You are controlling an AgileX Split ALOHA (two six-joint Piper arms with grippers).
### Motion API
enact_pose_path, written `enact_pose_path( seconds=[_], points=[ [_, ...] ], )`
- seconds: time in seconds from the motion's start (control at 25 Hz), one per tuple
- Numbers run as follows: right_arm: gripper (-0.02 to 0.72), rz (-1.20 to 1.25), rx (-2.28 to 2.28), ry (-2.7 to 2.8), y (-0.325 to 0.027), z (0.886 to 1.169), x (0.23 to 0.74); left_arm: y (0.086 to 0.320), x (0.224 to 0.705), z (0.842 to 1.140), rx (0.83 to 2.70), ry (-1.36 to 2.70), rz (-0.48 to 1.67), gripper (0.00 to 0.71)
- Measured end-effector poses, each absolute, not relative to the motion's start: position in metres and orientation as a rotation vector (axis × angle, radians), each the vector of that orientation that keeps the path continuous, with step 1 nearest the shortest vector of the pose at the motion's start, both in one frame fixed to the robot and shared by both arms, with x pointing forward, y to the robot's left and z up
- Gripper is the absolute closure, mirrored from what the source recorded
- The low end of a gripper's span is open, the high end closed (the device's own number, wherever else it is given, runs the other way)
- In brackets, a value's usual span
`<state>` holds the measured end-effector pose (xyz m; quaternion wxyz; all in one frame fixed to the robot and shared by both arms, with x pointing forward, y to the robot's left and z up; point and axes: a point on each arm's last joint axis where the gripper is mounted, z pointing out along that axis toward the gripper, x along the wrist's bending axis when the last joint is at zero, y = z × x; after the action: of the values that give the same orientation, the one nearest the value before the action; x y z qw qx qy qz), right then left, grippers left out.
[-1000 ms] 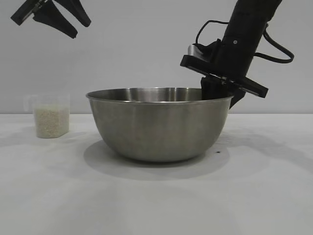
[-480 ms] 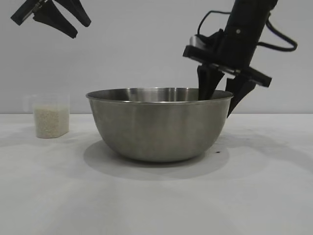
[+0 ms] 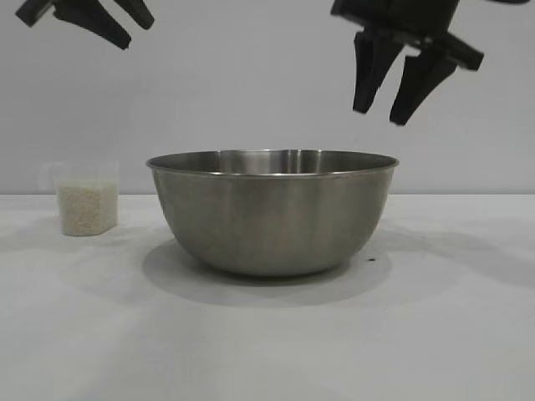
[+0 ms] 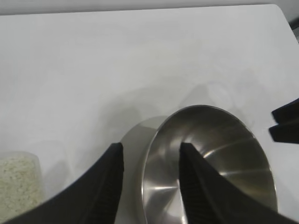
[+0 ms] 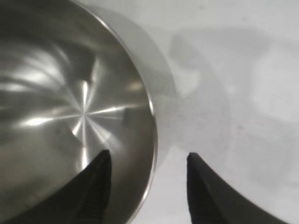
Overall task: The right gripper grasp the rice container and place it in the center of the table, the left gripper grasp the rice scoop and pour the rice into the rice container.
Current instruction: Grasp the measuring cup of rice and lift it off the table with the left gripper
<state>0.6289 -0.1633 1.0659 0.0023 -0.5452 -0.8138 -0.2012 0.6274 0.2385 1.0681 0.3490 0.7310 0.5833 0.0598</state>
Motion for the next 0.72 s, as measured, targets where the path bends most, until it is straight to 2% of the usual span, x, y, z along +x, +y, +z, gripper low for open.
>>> enact_pose_path(
  seconds=[0.2,0.72],
  points=[
    [0.383,-0.655,-1.751,-2.587,-0.171,1.084,0.616,0.243,0.625,1.064,1.938,1.568,0.157,0.469],
    [0.383,-0.788,-1.929,-2.552,-0.192,1.065,0.561,0.262,0.602,1.063,1.993,1.741,0.309,0.469]
  ],
)
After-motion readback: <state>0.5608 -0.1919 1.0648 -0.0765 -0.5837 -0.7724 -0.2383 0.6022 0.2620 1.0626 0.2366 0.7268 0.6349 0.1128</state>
